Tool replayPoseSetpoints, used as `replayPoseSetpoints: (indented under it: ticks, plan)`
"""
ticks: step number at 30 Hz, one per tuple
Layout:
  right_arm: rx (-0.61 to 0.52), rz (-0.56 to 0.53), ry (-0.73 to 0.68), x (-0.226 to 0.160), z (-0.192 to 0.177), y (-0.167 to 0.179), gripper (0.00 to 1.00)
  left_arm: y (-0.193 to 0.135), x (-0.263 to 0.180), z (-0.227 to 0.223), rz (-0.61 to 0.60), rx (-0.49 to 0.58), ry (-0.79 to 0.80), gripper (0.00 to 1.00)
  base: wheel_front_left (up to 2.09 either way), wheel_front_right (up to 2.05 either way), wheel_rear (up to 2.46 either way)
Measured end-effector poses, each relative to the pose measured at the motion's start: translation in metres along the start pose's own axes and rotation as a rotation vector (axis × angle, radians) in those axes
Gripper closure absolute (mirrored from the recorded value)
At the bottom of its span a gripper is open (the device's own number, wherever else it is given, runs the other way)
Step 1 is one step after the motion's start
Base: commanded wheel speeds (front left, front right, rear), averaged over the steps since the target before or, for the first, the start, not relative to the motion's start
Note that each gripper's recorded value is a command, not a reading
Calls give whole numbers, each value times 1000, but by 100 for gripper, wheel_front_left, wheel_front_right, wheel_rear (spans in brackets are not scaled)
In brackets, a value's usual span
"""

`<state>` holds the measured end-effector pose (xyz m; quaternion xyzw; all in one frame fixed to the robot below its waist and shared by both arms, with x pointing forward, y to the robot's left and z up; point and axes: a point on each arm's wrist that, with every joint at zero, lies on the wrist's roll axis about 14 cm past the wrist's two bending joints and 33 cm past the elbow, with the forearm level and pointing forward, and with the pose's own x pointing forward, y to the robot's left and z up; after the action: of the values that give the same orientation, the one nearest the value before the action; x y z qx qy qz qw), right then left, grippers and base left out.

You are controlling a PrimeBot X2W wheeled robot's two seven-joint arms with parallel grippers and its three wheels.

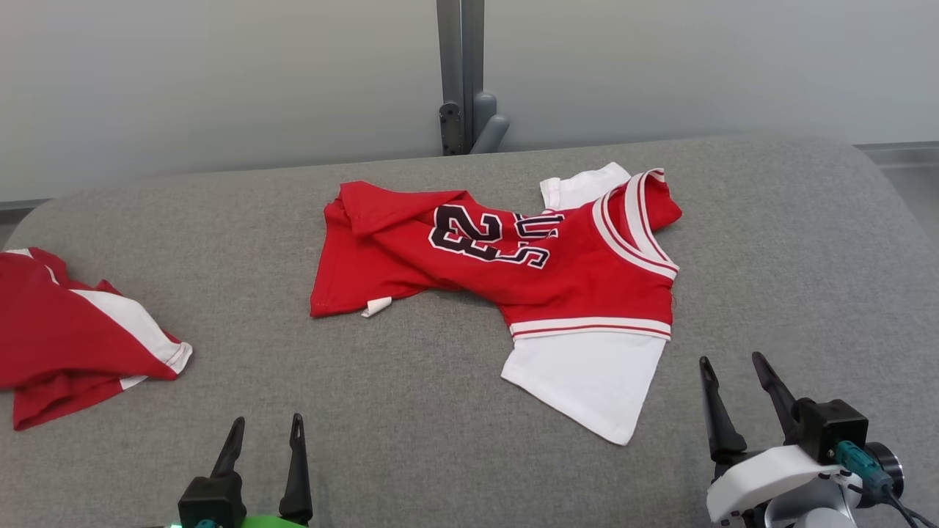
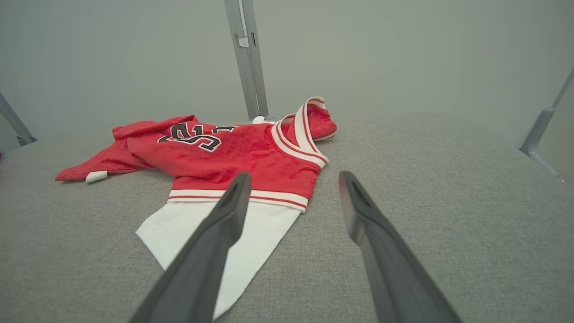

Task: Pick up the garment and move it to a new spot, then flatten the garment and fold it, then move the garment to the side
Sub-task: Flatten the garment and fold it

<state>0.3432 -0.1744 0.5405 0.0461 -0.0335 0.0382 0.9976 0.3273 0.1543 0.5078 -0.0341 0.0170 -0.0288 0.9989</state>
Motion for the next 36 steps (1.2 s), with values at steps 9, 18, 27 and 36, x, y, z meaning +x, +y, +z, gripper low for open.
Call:
replayPoseSetpoints:
  ticks: [9,18,27,36]
  plan:
    - [25,41,42,-2,-14,15,0,2,-3,-4,7,0,11,0,0,0,0]
    - [81,134,263,-8,-81,50,0,-5,1,-24,-10,-7,79,0,0,0,0]
    - [120,151,362,4,-110,59,0,-7,12,-33,-19,-8,108,0,0,0,0]
    - [138,143,452,7,-137,58,94,0,16,-39,-2,-2,130,0,0,0,0]
